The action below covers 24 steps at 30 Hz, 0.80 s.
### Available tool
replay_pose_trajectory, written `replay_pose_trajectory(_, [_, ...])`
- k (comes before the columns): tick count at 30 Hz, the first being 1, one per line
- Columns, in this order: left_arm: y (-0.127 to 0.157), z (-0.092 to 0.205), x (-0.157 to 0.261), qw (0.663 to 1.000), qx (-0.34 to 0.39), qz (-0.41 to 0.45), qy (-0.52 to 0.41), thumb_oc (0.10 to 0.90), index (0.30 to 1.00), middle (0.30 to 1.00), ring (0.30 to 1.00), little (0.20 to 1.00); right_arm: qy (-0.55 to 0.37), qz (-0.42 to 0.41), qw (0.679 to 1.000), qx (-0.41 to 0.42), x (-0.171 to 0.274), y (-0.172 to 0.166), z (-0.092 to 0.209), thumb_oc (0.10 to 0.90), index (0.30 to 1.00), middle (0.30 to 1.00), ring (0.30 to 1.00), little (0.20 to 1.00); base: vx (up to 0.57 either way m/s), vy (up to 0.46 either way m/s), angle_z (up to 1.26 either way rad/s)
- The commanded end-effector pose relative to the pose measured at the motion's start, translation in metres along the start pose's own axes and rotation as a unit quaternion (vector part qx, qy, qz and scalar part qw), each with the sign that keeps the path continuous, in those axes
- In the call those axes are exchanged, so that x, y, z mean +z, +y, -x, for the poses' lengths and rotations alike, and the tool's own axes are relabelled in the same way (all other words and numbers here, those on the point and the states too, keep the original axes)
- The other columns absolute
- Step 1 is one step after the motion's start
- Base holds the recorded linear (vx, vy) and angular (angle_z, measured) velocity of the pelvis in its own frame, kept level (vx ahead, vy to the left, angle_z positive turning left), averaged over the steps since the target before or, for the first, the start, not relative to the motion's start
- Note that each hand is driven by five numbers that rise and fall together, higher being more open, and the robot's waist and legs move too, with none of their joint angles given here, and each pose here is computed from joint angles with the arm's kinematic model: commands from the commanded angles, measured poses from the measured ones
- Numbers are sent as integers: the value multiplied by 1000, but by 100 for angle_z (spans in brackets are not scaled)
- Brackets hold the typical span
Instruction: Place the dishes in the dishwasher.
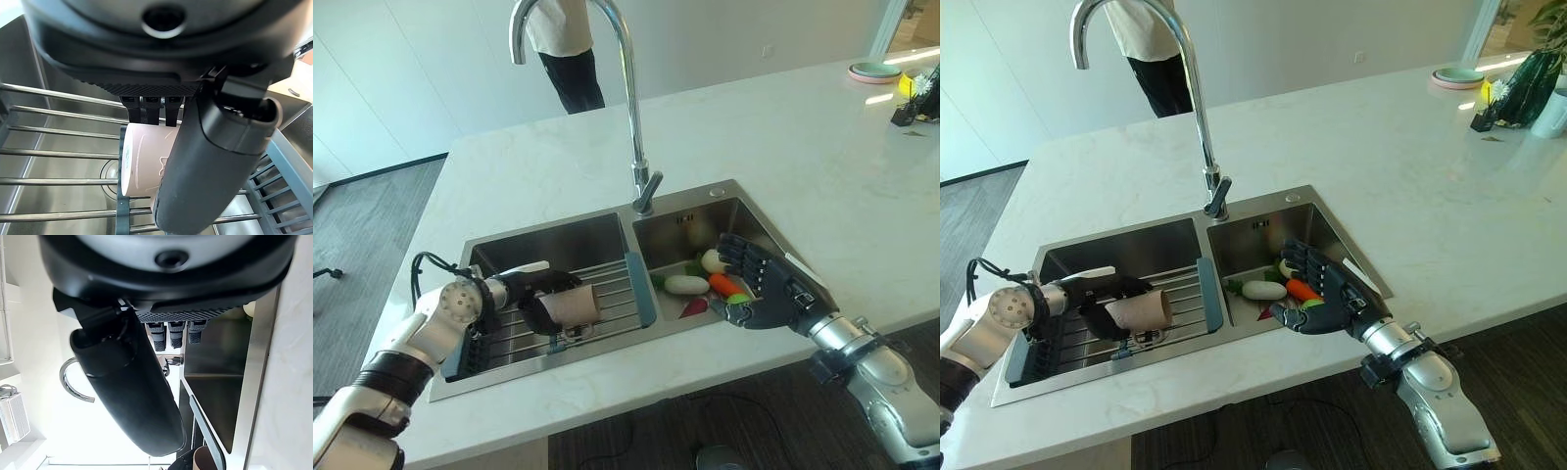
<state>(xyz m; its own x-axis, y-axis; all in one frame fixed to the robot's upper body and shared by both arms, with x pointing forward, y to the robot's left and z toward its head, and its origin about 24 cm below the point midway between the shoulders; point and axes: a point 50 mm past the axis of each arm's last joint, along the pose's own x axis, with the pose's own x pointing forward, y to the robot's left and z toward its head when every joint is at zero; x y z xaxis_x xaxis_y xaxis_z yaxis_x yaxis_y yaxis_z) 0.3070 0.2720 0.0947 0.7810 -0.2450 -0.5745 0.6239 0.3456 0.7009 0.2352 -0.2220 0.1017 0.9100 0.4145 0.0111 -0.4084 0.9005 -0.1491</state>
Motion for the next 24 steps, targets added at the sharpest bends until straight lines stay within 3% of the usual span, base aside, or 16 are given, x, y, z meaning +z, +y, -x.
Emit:
replay_pose_trajectory(1, [41, 10, 17, 997, 76, -24, -21, 800, 900, 900, 900, 900, -149, 50, 987, 16, 57, -1, -17, 800, 900, 900, 900, 900, 0, 0, 0])
replay_pose_trajectory(24, [33, 6, 7, 997, 49, -49, 16, 800, 900, 900, 900, 900, -147, 50, 988, 18, 56, 1, -17, 800, 900, 900, 900, 900, 0, 0, 0])
